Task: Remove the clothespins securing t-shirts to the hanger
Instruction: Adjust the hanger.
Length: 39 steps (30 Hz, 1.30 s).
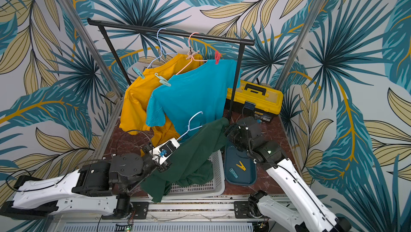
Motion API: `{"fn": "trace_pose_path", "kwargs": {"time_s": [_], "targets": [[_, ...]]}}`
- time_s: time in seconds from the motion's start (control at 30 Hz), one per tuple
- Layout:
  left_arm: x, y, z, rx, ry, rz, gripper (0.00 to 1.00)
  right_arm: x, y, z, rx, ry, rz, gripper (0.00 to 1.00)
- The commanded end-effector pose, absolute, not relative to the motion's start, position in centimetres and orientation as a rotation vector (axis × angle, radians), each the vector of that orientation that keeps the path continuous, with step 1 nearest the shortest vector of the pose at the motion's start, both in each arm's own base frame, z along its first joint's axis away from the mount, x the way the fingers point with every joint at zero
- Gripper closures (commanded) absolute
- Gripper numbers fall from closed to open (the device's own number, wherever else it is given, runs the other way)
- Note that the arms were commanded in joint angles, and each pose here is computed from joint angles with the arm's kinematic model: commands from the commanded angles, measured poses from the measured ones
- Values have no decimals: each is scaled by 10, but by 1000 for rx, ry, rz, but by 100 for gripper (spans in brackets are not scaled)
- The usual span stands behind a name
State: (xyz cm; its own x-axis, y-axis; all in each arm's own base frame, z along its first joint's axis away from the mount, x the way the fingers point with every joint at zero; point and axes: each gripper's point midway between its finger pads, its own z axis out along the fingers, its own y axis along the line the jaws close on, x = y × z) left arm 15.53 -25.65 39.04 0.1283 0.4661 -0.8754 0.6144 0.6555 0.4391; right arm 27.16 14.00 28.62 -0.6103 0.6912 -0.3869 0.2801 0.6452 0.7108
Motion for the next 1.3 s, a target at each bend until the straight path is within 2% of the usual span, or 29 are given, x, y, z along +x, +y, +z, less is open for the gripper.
{"fn": "trace_pose_path", "kwargs": {"time_s": [0.0, 0.27, 0.6, 0.8, 1.03, 1.27], "targets": [[157, -252, 404, 851, 1493, -190, 100, 269, 172, 317, 532, 2161, 934, 34], [162, -243, 402, 824, 1504, -168, 100, 260, 222, 355, 273, 2136, 1033, 36], [169, -237, 397, 795, 1527, -192, 100, 238, 241, 418, -10, 1924, 1148, 50], [174, -238, 391, 795, 1543, -183, 100, 221, 244, 436, -132, 1859, 1180, 50], [170, -265, 374, 887, 1573, -240, 100, 205, 281, 444, -315, 1849, 1267, 50], [172, -278, 372, 893, 1592, -285, 100, 192, 295, 450, -457, 1765, 1198, 50]]}}
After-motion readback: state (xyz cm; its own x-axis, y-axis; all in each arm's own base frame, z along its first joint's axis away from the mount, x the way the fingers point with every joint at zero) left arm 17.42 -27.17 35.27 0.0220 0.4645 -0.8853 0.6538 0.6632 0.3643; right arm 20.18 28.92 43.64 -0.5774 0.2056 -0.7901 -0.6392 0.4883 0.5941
